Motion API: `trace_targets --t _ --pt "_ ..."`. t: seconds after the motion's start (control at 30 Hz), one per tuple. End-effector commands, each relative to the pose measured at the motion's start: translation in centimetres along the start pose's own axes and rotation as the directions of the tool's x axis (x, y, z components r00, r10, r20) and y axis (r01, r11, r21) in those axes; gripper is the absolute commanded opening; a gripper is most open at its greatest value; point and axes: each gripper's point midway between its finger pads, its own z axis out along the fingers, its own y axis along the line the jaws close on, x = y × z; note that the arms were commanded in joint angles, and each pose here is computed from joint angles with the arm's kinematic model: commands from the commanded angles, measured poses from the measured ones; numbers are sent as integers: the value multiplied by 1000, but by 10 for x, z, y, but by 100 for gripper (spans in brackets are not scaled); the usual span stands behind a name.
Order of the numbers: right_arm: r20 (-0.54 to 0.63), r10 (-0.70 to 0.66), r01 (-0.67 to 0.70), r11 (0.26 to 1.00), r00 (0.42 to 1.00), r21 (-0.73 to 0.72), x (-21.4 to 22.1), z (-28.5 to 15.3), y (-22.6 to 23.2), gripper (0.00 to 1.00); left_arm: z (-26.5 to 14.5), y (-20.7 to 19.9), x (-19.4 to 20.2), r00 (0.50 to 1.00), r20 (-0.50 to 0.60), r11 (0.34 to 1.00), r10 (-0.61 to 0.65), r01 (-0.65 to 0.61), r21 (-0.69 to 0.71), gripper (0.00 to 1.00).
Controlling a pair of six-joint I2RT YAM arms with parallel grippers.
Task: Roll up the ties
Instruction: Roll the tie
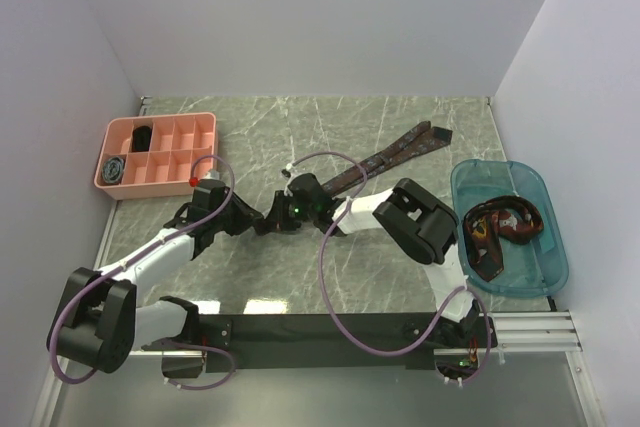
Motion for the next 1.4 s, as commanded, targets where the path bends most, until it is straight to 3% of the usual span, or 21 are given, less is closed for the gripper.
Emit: trace_targets --t 0.0,0.67,1.03,1.37 --pt "-18 -13 15 992 1000 126 7 -14 -32 18 -1 -20 -12 999 40 999 14 -16 50 25" --pt "-1 3 -3 988 1000 156 2 -22 -37 18 4 -24 -9 999 33 997 37 -39 68 20" --pt "83 -75 59 982 994 177 -33 -46 -16 18 4 -25 -8 997 31 996 64 -66 59 18" --pt "110 -80 57 977 991 205 -53 -52 -28 18 1 -32 -12 995 48 994 82 -86 69 17"
